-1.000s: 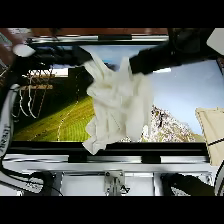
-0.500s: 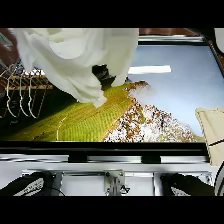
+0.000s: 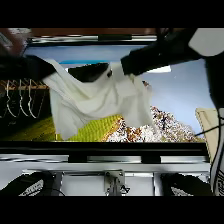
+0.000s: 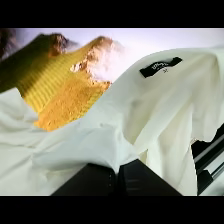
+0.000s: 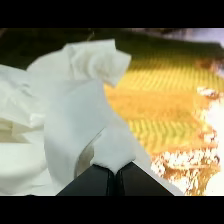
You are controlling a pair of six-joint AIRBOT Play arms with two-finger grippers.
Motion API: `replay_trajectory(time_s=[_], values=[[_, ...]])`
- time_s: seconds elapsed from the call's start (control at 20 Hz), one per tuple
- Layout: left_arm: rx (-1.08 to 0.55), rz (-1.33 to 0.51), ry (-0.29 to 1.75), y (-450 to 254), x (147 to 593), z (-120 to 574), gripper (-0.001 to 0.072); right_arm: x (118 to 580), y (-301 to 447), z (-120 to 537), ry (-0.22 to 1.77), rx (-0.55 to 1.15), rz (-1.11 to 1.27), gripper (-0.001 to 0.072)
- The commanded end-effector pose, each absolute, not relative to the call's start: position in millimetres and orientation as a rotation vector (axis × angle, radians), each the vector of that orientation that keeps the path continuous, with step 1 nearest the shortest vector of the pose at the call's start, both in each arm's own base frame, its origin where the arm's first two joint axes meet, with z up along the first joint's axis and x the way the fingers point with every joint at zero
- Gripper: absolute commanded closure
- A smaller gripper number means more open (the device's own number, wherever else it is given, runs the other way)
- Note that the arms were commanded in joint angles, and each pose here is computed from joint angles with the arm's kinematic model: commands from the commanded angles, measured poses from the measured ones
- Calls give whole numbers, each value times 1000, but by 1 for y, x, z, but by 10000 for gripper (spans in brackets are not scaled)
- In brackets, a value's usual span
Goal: Fold the shirts.
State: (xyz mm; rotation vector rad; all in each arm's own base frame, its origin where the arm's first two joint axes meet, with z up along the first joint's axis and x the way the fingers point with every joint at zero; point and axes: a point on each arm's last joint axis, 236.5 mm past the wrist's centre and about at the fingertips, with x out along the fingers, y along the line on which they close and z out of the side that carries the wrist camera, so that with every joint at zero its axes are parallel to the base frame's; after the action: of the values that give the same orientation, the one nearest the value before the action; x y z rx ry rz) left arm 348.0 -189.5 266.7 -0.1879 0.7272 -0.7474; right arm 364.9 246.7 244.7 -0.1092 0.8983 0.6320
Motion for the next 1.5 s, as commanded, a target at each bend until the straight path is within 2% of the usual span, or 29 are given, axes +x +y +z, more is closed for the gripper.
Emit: replay_trajectory(time_s=[0.0,0.2,0.25,0.3,0.35,0.4,0.55,0.7,0.85,1.05,1.15,1.3,1.45], values=[[-252,-699,879,-200,351,181,654,343,237,153,1210,-157,595,637],[-291,-585,1103,-183,330,77,654,322,220,62,1429,-167,511,636],[-317,-576,1145,-183,321,59,616,320,215,51,1447,-183,496,625],[-351,-588,1173,-188,314,53,416,323,214,50,1438,-188,491,541],[-374,-607,1186,-192,309,56,134,326,213,54,1422,-194,489,348],[-372,-618,1179,-193,310,64,24,332,210,63,1398,-212,490,200],[-304,-580,1042,-170,344,114,29,358,192,111,1290,-203,403,198],[-94,-520,926,-138,372,145,29,374,194,150,1194,-107,363,198],[-63,-528,1026,-142,375,113,29,370,197,138,1255,-86,357,197],[-5,-631,1254,-179,355,47,29,371,198,107,1353,-110,340,197],[52,-662,1238,-194,364,30,29,373,200,95,1382,-113,338,197],[48,-645,1198,-206,384,13,31,373,202,82,1421,-118,337,197],[34,-625,1255,-204,389,-16,55,374,203,71,1444,-123,332,197]])
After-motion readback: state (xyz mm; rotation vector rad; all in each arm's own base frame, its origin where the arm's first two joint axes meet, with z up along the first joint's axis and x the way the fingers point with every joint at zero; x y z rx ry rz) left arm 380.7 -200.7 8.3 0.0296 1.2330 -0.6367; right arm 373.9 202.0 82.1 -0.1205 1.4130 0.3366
